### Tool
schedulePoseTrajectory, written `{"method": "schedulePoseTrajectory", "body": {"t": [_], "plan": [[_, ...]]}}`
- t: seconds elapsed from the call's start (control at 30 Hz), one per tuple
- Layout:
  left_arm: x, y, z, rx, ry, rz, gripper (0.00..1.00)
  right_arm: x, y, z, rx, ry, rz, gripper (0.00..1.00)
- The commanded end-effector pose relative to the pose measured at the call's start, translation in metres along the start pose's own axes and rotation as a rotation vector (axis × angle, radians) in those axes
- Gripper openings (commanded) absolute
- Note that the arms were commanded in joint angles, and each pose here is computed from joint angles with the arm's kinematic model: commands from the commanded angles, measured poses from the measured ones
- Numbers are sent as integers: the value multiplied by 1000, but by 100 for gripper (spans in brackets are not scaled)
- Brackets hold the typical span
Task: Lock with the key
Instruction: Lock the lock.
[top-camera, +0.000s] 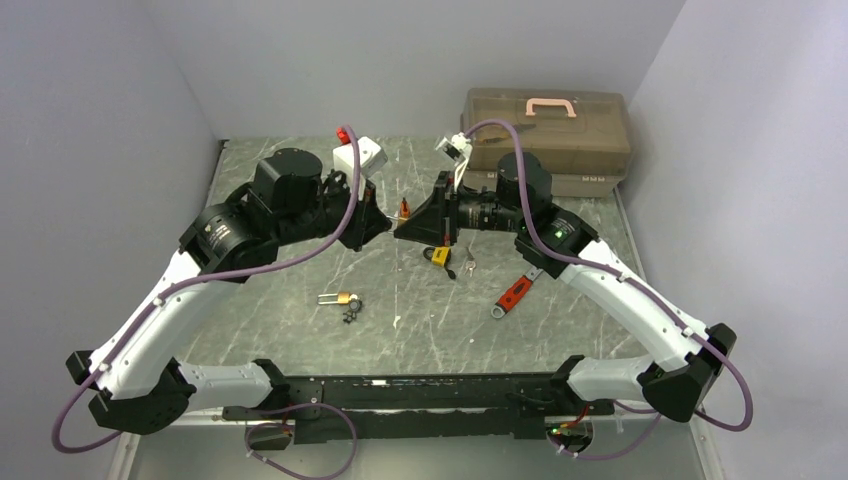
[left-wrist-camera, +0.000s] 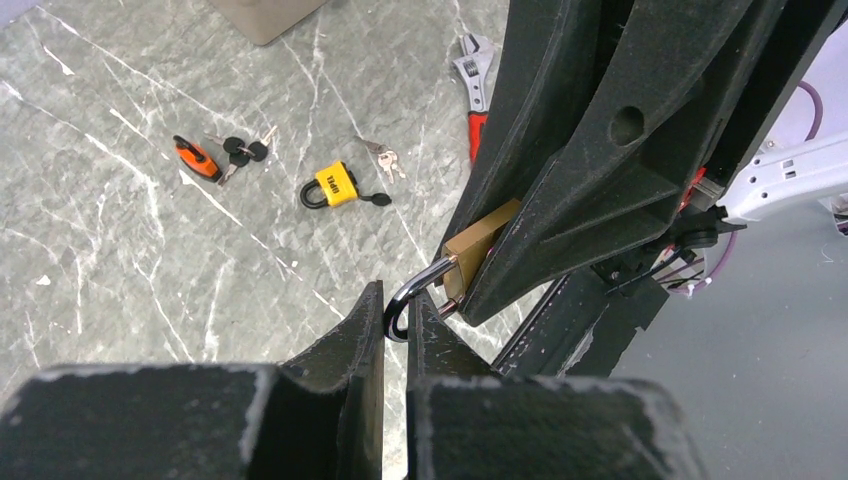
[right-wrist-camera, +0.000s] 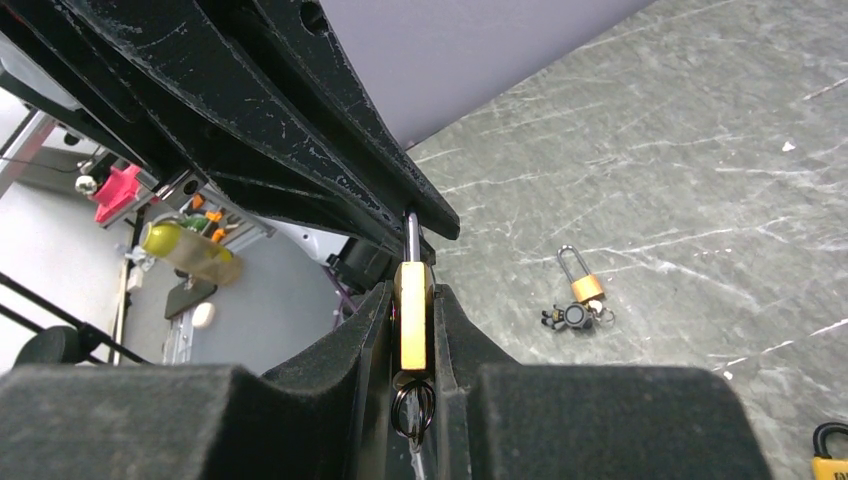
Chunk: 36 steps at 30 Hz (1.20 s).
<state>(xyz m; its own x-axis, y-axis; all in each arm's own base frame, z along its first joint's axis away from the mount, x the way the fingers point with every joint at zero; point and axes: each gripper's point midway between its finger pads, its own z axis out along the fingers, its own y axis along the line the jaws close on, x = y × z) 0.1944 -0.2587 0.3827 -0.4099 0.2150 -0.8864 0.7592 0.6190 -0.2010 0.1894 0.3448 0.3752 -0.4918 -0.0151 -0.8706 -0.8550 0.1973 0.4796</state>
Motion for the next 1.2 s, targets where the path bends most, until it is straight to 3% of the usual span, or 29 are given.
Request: {"method": "schedulePoseTrajectory", "body": {"t": [0.0, 0.4, 0.6, 0.67, 0.73, 0.8, 0.87, 0.97, 1.17], "plan": [[-25, -138, -23, 677, -61, 16, 0, -47, -19, 35, 75, -181, -113, 0], [-35, -153, -13, 735, -84, -4, 0, -45, -39, 59, 138, -155, -71, 0], [-43, -106, -13, 479, -161, -14, 0, -33, -45, 51, 127, -139, -69, 1], [-42, -77, -16, 370, -193, -28, 0, -30, -50, 40, 93, -151, -57, 20], [-38, -55, -22, 324, -204, -46, 0, -24, -52, 24, 39, -168, -45, 49], [-36, -44, -30, 302, -216, -44, 0, -18, -53, 5, -8, -191, -48, 67], [-32, -35, -35, 269, -208, -38, 0, -12, -47, -13, -75, -209, -59, 79], [-30, -28, -39, 244, -204, -37, 0, -8, -41, -33, -129, -244, -77, 88], [-33, -25, -40, 250, -200, -51, 0, -7, -26, -51, -249, -288, -64, 88]]}}
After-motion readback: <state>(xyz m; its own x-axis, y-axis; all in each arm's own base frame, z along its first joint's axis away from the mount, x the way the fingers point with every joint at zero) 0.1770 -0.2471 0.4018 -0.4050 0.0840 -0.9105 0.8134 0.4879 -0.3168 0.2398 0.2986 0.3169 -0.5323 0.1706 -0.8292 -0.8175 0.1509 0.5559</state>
